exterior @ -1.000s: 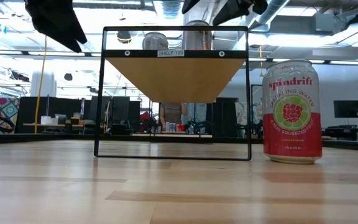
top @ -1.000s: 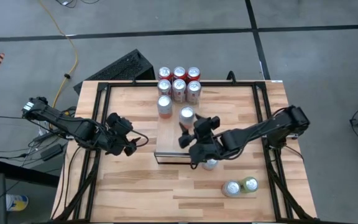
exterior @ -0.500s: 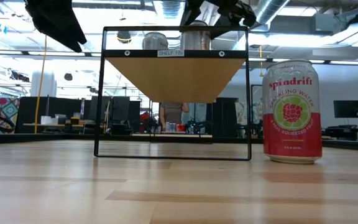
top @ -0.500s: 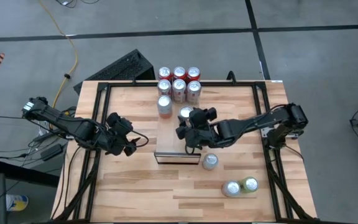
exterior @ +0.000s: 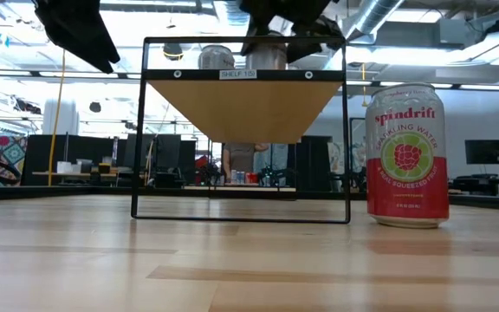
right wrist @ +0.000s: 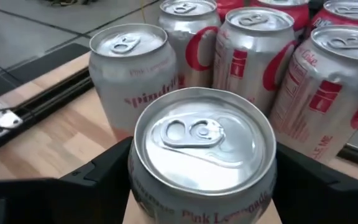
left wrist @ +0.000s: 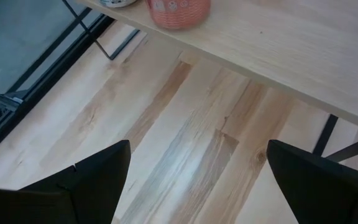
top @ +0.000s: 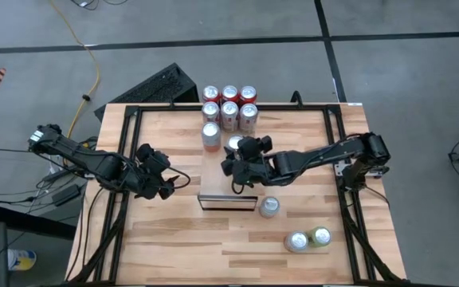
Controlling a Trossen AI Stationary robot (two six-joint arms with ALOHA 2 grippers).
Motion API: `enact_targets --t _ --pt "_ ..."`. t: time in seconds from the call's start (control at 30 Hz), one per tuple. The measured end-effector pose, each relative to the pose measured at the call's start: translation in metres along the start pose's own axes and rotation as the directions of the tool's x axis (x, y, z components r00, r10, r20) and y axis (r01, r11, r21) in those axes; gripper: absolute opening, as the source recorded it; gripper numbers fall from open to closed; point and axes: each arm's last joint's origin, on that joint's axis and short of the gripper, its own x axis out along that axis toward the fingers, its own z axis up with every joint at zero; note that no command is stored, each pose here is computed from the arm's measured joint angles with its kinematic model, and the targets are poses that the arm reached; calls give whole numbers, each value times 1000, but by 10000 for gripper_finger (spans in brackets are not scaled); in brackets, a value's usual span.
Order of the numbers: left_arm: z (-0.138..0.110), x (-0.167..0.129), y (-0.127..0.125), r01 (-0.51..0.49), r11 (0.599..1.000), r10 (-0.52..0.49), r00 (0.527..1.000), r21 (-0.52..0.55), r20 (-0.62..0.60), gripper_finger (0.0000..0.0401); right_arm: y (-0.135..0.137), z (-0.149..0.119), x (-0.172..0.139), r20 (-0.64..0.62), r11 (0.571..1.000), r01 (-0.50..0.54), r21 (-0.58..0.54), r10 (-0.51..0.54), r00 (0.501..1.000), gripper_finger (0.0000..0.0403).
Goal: Place canned beverage on shelf
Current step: Put the left orange-white soda can on the shelf aligned with the other orange-white soda can
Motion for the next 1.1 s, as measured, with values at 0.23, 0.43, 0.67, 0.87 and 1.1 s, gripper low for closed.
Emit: enact_targets --t 0.23,0.43,0.67,0.87,1.1 --pt "0 0 0 -2 1000 2 1000 3 -1 363 -1 2 -3 -7 1000 -11 -4 11 1000 286" --pt "0 0 0 5 1000 -5 1000 24 -7 363 -8 14 -15 -81 977 -133 -169 120 989 284" --pt "2 1 0 9 999 -9 1000 31 4 363 -26 41 -28 -172 845 -380 -377 339 925 283" --pt "9 2 -4 42 998 -40 997 -35 58 363 -61 53 -16 -155 743 -524 -415 510 846 282" --pt "19 0 -8 51 992 -29 984 -120 174 363 -110 55 -21 -21 696 -594 -404 642 767 282"
